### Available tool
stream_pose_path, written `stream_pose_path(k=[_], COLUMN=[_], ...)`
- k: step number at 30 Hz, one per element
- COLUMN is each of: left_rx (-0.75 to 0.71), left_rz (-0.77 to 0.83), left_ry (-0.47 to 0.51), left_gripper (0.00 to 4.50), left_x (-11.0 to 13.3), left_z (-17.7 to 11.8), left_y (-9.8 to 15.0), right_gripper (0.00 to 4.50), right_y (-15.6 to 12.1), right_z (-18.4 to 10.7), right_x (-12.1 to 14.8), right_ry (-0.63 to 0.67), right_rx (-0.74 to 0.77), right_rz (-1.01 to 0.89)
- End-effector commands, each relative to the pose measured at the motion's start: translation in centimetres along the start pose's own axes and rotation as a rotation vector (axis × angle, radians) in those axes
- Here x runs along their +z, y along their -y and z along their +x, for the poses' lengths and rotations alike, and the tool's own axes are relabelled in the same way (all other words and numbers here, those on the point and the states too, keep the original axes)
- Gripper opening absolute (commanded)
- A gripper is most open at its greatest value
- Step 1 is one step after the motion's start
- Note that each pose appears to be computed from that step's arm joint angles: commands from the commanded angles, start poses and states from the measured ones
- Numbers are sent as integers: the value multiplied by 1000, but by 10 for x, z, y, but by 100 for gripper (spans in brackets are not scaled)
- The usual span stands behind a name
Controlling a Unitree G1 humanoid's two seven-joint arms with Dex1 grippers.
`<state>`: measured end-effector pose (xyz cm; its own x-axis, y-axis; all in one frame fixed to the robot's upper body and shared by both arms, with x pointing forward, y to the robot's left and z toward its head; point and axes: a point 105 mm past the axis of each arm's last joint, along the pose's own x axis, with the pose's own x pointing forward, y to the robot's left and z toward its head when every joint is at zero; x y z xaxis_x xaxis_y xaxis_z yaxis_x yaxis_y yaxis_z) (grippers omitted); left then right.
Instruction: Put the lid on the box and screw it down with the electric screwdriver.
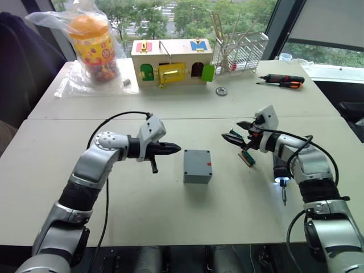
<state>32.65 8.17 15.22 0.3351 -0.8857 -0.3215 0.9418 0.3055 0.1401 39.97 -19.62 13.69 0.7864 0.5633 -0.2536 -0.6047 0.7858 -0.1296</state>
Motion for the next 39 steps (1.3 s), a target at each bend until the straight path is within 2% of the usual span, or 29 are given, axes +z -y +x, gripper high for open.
stream_pose_path(k=[1,18,21,24,25,34,39], left_rx=[6,15,13,11,11,10,10], left_rz=[34,28,31,32,32,35,34], left_ry=[-10,-22,-26,-25,-25,-31,-31], left_gripper=[0,0,0,0,0,0,0], left_x=[0,-7,-9,-9,-9,-11,-11], left_z=[-2,1,2,2,3,3,3], left_y=[4,6,6,6,6,7,7], right_gripper=[252,252,169,29,7,7,7], right_y=[2,9,10,9,9,7,10], right_z=[4,8,9,9,10,8,2], right_x=[9,8,8,8,8,7,21], right_ry=[37,52,53,51,51,47,81], right_rx=[-7,-33,-35,-33,-33,-28,-42], right_rz=[-40,6,4,6,8,3,-11])
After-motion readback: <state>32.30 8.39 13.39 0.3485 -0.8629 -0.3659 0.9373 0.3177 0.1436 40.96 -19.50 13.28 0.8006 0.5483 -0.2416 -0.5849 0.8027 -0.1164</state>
